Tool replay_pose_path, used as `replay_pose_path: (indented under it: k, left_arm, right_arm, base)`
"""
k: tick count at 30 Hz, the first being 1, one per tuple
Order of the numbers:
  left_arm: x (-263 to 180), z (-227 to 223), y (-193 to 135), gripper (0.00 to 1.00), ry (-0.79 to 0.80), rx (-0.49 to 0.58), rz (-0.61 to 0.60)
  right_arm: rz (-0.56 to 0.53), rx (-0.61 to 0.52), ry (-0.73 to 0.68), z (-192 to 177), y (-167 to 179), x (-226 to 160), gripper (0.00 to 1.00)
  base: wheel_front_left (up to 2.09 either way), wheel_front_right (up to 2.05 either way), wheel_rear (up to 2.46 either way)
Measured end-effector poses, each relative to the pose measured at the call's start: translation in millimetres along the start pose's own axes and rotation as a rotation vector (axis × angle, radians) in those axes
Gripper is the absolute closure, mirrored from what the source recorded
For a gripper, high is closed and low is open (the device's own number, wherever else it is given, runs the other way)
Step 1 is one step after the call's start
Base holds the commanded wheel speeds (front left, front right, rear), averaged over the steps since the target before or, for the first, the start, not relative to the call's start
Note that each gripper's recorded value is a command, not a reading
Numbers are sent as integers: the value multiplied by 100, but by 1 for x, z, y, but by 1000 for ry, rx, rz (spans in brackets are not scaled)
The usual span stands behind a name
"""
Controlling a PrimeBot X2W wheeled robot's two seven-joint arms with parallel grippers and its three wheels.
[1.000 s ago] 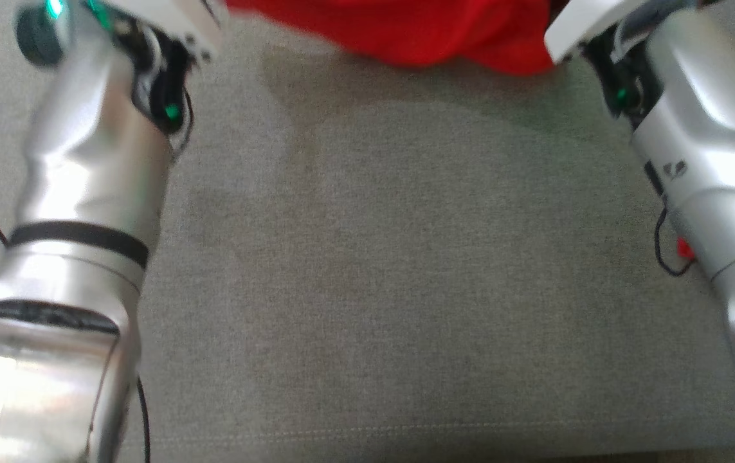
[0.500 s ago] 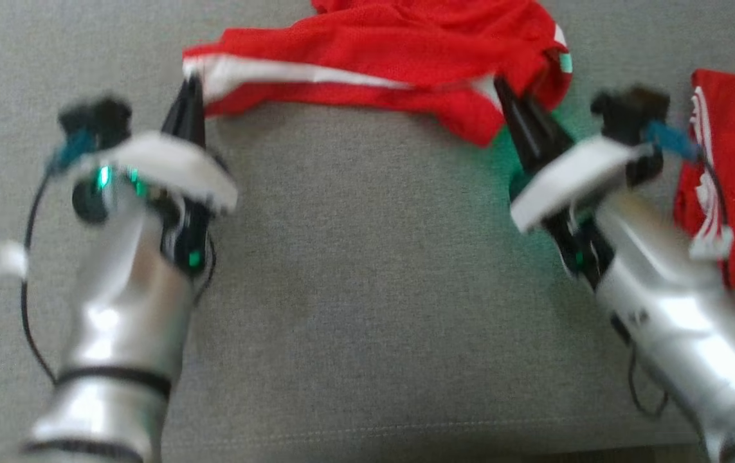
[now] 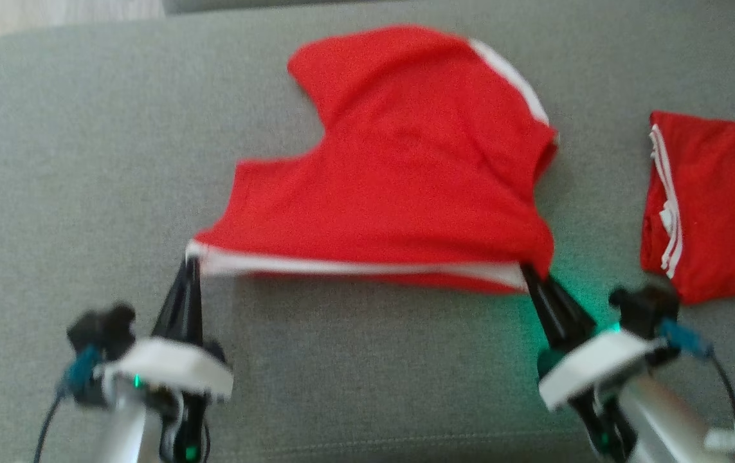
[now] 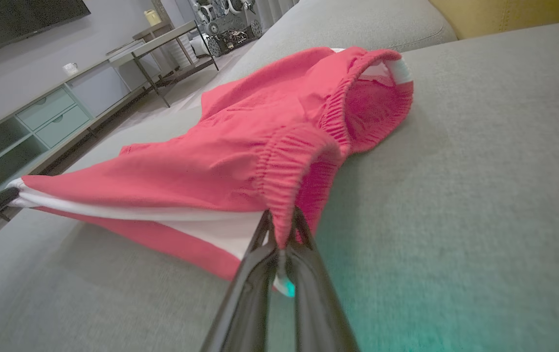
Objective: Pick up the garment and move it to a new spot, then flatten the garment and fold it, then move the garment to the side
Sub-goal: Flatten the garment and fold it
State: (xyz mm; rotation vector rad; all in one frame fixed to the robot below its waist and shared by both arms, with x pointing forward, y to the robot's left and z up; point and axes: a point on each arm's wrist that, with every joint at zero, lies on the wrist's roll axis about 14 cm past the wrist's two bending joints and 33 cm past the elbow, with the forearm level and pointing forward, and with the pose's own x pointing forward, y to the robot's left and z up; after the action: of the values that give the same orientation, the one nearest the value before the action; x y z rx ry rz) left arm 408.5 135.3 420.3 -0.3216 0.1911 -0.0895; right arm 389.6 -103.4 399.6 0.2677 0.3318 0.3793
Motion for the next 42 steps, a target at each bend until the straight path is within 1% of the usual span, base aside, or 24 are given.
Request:
replay_pose_path:
  k: [1,3,7,13,17,22,26,30,38,42]
  left_arm:
    - [-17,-2,2,100,-2,-1,13]
    - [-32,-1,4,100,-3,3,27]
    - [-55,7,4,100,-13,10,48]
    - [-84,16,3,100,-11,11,76]
    - [-92,21,0,100,-15,10,73]
    - [-89,28,-4,100,-29,23,47]
    - [-69,44,-13,100,-69,54,-15]
    - [-31,62,-34,100,-104,76,-117]
    - [58,97,-73,100,-149,136,-253]
    - [99,90,-86,100,-83,133,-288]
  right_arm:
    - [-4,-9,-4,-4,3,-14,100]
    - [-12,-16,-9,-8,6,-29,100]
    - [-10,-21,-6,-12,19,-51,100]
    - [-16,7,25,-22,38,-80,100]
    - [-22,21,27,-20,45,-89,100]
    - [-28,26,22,-14,47,-87,100]
    - [-35,36,36,-11,46,-81,100]
    - [-37,50,31,3,43,-59,100]
    - [-97,71,-28,39,9,-16,100]
    - [-149,105,-42,44,-13,-6,100]
  base:
    - [0,0,0]
    - [0,0,0]
    - [0,0,0]
    - [0,0,0]
    - [0,0,0]
    - [0,0,0]
    - [0,0,0]
    - [0,0,0]
    - [0,0,0]
    - [0,0,0]
